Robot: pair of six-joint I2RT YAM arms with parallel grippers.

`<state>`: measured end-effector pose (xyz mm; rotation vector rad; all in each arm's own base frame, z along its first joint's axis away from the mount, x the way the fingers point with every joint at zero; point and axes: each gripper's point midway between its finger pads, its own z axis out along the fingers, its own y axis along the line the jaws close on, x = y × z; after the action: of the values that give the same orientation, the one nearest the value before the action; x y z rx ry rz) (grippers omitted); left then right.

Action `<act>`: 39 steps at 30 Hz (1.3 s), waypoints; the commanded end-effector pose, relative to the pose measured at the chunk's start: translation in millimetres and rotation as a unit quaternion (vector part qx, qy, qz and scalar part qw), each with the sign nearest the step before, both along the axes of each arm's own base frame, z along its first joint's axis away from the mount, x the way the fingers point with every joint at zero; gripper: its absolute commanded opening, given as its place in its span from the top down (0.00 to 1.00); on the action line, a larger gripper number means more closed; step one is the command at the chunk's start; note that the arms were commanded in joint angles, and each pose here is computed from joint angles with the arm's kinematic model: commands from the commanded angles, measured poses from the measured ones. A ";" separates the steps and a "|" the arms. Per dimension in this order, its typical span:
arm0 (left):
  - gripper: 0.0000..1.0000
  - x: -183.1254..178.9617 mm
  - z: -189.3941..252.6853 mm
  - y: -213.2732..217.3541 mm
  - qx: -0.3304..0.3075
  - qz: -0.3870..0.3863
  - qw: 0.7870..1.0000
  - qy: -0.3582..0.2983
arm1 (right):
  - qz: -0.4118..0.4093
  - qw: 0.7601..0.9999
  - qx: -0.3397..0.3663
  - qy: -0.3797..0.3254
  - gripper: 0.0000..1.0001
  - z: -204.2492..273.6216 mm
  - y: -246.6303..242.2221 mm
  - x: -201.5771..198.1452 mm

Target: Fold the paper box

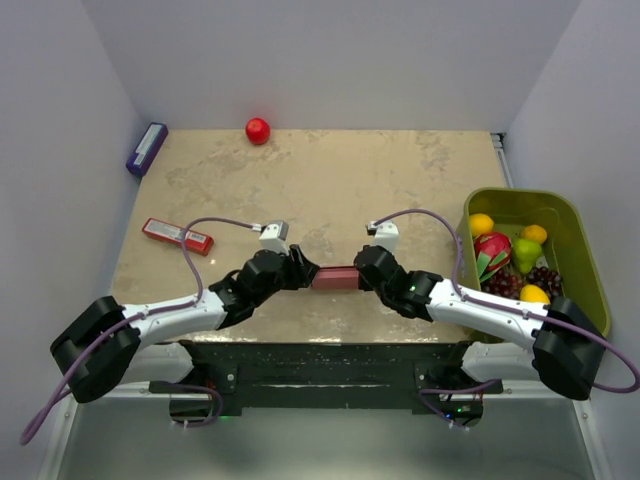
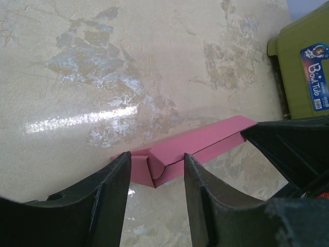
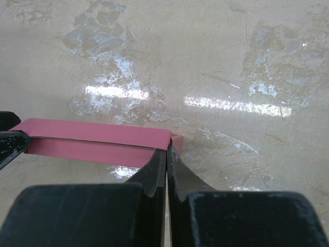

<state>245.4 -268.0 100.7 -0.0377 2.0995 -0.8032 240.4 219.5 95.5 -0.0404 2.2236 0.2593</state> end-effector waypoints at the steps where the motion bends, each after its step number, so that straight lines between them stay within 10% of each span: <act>1: 0.51 -16.1 -26.1 6.7 0.016 -0.013 0.999 0.034 | 0.024 0.996 -0.047 0.068 1.00 -39.7 -14.1 -29.4; 5: 0.51 -27.3 -45.3 14.4 0.011 -0.013 0.998 0.053 | 0.024 0.996 -0.048 0.067 1.00 -39.5 -14.9 -29.6; 23: 0.53 -33.9 -38.5 9.8 -0.019 -0.032 0.998 0.043 | 0.062 0.996 0.021 0.060 0.42 -10.1 2.2 -38.9; 39: 0.32 -12.2 16.2 15.1 0.074 -0.061 0.994 -0.048 | 0.081 0.996 0.019 0.022 0.40 37.5 -6.8 -16.7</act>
<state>225.1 -258.3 106.2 0.1004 2.1081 -0.8049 218.0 212.7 118.5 -0.1410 2.2891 0.3955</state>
